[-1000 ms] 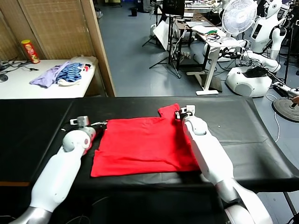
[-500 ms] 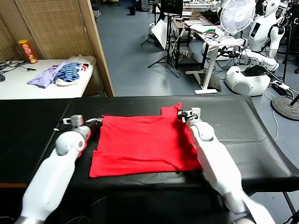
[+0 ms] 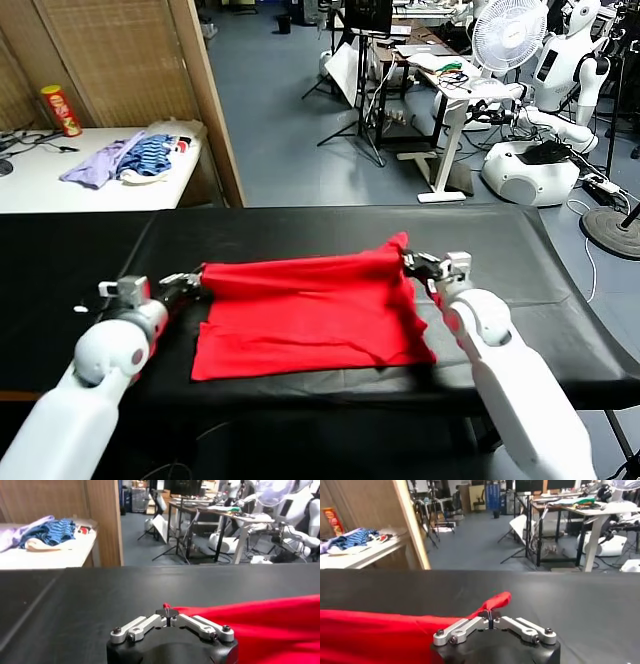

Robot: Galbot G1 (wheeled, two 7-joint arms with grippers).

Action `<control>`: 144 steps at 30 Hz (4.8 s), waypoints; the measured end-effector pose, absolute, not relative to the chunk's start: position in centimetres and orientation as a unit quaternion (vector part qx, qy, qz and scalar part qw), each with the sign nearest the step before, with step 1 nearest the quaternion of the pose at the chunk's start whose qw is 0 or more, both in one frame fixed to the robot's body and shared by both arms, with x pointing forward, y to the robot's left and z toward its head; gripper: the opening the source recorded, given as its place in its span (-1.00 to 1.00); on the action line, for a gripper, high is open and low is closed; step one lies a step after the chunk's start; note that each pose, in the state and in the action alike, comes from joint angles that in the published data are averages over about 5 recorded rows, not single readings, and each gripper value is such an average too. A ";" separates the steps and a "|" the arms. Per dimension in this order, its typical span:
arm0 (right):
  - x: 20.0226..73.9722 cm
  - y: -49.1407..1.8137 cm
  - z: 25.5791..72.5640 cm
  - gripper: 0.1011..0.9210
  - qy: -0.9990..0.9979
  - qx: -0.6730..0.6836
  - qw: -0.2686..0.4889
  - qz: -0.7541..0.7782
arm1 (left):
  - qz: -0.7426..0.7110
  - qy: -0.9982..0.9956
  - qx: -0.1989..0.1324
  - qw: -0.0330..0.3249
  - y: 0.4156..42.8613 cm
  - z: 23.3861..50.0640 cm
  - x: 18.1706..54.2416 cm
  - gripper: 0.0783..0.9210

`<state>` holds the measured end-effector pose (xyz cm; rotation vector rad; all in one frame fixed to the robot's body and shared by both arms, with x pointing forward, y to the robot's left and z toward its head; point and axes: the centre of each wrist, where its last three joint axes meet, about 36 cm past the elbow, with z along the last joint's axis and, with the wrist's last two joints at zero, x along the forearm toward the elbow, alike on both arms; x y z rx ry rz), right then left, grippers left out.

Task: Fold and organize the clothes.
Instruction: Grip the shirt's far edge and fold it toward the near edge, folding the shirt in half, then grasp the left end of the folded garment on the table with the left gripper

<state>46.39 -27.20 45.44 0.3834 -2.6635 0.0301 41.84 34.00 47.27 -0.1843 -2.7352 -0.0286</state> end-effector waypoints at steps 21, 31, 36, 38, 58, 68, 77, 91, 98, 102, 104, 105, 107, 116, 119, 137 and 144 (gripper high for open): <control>41.0 -27.3 46.4 0.15 -0.963 0.138 0.233 0.019 | -0.071 -0.963 -0.072 0.249 32.3 45.2 33.3 -0.39; 44.7 -26.1 45.1 0.70 -0.977 0.083 0.198 0.012 | -0.007 -0.971 -0.056 0.233 32.7 45.6 35.5 0.67; 47.3 -24.6 42.7 0.70 -0.971 0.077 0.226 -0.004 | 0.032 -0.971 -0.058 0.231 32.6 44.8 38.2 0.71; 48.0 -24.0 41.9 0.70 -0.969 0.079 0.234 -0.010 | 0.041 -0.971 -0.060 0.229 32.3 44.4 39.1 0.71; 48.5 -20.3 38.8 -0.68 -0.973 0.041 0.226 -0.007 | 0.051 -0.972 -0.051 0.224 31.4 40.4 42.8 -0.21; 47.4 -19.6 37.7 -0.89 -0.977 0.020 0.212 -0.002 | -0.010 -0.981 -0.025 0.191 30.5 39.9 41.3 -0.89; 47.2 -19.7 37.9 -0.89 -0.976 0.034 0.214 -0.002 | 0.053 -0.977 -0.021 0.207 30.9 41.2 41.9 -0.73; 47.6 -19.5 38.0 -0.89 -0.976 0.040 0.214 -0.005 | 0.104 -0.965 -0.047 0.235 30.4 40.7 43.2 0.40; 47.6 -19.3 38.0 -0.89 -0.976 0.035 0.215 -0.005 | 0.073 -0.973 -0.034 0.218 30.2 40.2 43.0 -0.50; 47.4 -19.3 38.0 -0.89 -0.977 0.026 0.214 -0.003 | 0.054 -0.976 -0.032 0.209 29.9 39.9 42.6 -0.87; 47.2 -19.3 38.0 -0.89 -0.977 0.019 0.211 0.003 | 0.045 -0.977 -0.029 0.206 29.8 39.8 42.5 -0.89; 47.2 -19.3 37.9 -0.89 -0.978 0.014 0.209 0.007 | 0.040 -0.978 -0.027 0.204 29.7 39.8 42.4 -0.89; 47.0 -19.2 37.8 -0.89 -0.979 0.002 0.204 0.017 | 0.029 -0.979 -0.022 0.200 29.6 39.7 42.2 -0.89; 46.7 -19.2 37.9 -0.89 -0.981 0.002 0.195 0.019 | -0.031 -0.981 0.008 0.191 29.8 39.5 41.2 -0.89; 46.5 -19.6 38.2 -0.88 -0.981 0.016 0.195 0.008 | -0.029 -0.981 0.001 0.193 29.8 39.8 41.0 -0.89; 43.2 -22.1 41.1 0.69 -0.985 0.033 0.166 -0.002 | 0.078 -0.977 -0.013 0.197 30.9 42.7 38.0 0.70; 42.2 -21.6 42.3 0.70 -0.987 0.045 0.151 -0.004 | 0.087 -0.974 -0.012 0.211 30.0 41.2 35.0 0.71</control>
